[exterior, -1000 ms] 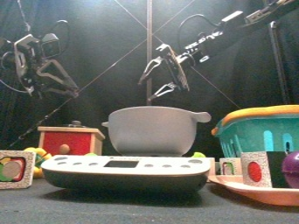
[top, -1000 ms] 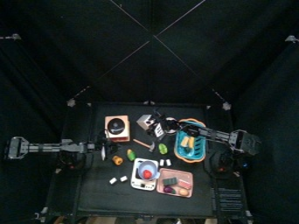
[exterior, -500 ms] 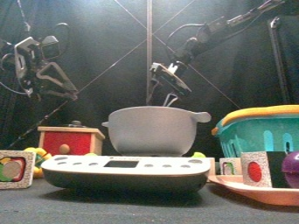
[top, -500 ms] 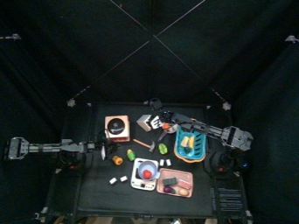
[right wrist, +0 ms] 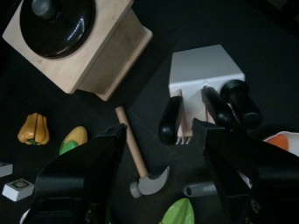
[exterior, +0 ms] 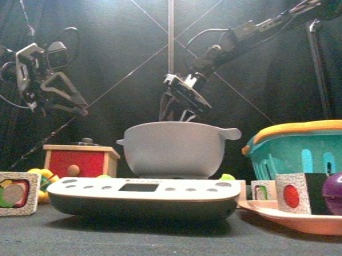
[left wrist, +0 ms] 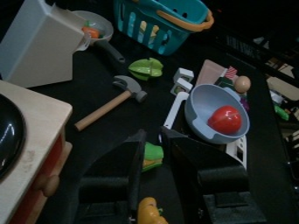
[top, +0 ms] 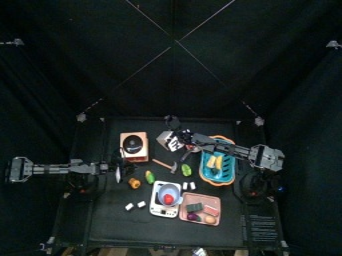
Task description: Grab cleaver
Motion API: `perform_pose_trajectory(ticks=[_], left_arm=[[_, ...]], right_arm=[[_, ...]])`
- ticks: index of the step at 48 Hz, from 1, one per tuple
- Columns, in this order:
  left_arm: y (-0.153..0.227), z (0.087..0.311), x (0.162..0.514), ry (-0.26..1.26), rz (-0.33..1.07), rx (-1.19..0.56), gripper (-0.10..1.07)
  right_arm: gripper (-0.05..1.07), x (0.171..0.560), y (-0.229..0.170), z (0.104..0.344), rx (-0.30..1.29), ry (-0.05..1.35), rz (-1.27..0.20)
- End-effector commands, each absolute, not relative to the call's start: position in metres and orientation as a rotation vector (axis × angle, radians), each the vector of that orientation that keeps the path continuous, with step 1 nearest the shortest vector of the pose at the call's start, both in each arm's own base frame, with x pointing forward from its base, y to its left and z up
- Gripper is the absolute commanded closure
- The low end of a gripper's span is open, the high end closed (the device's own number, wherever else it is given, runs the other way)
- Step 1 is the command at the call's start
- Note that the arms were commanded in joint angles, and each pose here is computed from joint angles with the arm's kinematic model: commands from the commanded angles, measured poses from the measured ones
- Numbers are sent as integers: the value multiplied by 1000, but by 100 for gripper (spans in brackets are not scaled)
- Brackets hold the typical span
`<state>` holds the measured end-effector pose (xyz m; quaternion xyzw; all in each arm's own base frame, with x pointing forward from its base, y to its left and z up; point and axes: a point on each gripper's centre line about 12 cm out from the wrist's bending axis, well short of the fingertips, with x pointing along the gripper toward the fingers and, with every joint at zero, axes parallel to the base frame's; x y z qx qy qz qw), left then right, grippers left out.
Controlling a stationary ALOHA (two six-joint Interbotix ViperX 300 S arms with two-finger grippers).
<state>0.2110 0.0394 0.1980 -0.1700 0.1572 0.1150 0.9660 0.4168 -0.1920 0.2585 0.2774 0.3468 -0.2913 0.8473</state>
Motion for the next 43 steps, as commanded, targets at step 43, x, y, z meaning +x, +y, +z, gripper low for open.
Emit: perform_pose_trajectory(ticks=[43], left_arm=[[41, 202, 213, 305, 236, -345, 31]], right_arm=[[29, 416, -208, 268, 527, 689, -640]])
